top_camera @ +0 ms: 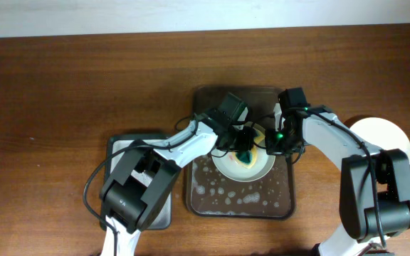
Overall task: Clean dirty plates on tray and stack at the side
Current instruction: 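Scrub the last plate with the sponge while right gripper holds it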
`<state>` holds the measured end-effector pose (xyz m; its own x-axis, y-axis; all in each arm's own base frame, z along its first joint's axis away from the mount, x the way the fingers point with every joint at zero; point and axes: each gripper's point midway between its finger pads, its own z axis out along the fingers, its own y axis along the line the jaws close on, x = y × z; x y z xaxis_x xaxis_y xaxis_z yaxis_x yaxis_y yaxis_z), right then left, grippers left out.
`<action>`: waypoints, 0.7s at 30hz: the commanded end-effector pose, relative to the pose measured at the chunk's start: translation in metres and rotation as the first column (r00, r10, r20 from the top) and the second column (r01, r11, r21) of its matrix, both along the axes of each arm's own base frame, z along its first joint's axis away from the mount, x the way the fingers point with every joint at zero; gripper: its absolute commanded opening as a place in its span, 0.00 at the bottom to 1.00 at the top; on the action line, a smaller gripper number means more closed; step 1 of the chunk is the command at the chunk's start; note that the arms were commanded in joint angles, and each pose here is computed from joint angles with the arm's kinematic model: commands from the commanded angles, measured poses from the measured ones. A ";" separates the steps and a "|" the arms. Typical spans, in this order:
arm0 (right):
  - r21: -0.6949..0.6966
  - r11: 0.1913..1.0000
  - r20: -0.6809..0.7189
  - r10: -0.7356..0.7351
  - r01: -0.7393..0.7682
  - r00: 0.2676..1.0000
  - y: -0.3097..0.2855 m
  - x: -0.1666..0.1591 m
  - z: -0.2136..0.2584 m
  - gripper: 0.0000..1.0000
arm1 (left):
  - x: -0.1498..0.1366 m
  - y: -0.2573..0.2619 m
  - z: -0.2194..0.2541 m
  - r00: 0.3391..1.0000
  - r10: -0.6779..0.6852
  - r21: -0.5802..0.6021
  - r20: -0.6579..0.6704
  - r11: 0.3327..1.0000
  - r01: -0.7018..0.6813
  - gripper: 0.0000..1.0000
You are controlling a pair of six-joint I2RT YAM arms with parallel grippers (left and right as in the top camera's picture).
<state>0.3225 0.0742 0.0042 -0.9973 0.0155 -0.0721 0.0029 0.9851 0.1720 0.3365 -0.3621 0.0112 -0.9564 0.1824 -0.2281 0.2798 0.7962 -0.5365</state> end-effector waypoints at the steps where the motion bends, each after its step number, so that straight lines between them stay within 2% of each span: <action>1: -0.035 0.999 -0.088 0.004 -0.007 0.996 -0.004 -0.019 -0.020 0.04 | -0.003 0.052 -0.056 0.993 0.108 0.262 -0.046 0.960 -0.093 0.00; 2: -0.035 0.999 -0.088 0.004 -0.007 0.996 -0.004 -0.019 -0.020 0.04 | 0.001 0.087 -0.062 0.987 0.161 0.408 -0.017 0.902 -0.141 0.00; 5: -0.037 0.999 -0.091 0.004 -0.007 0.996 -0.005 -0.019 -0.020 0.04 | 0.007 0.147 -0.055 0.976 0.214 0.626 0.046 0.755 -0.195 0.00; 6: -0.042 0.999 -0.091 0.003 -0.007 0.996 -0.006 -0.020 -0.020 0.04 | 0.013 0.166 -0.044 0.973 0.217 0.697 0.085 0.685 -0.213 0.00; 8: -0.047 0.999 -0.093 0.003 -0.007 0.996 -0.007 -0.020 -0.020 0.04 | 0.022 0.175 -0.024 0.970 0.207 0.742 0.127 0.629 -0.232 0.00; 9: -0.049 0.999 -0.093 0.002 -0.007 0.996 -0.007 -0.020 -0.020 0.04 | 0.026 0.174 -0.016 0.969 0.203 0.745 0.138 0.623 -0.237 0.00; 11: -0.051 0.999 -0.096 0.002 -0.007 0.995 -0.007 -0.021 -0.020 0.04 | 0.030 0.166 -0.010 0.968 0.209 0.724 0.136 0.647 -0.241 0.00; 13: -0.051 0.999 -0.097 0.003 -0.008 0.995 -0.007 -0.021 -0.020 0.04 | 0.026 0.138 -0.018 0.973 0.220 0.627 0.063 0.750 -0.210 0.00; 15: -0.051 0.999 -0.096 0.007 -0.012 0.995 -0.007 -0.021 -0.020 0.04 | 0.020 0.094 -0.020 0.979 0.199 0.444 -0.050 0.882 -0.157 0.00; 17: -0.051 0.998 -0.097 0.023 -0.028 0.995 -0.007 -0.022 -0.020 0.04 | 0.012 0.051 -0.013 0.984 0.132 0.264 -0.119 0.960 -0.097 0.00; 18: -0.051 0.998 -0.097 0.029 -0.034 0.995 -0.007 -0.022 -0.020 0.04 | 0.007 0.032 -0.007 0.987 0.091 0.194 -0.132 0.979 -0.064 0.00; 21: -0.051 0.998 -0.097 0.029 -0.034 0.995 -0.007 -0.022 -0.020 0.04 | -0.010 -0.003 -0.001 0.991 0.040 0.126 -0.130 0.992 -0.024 0.00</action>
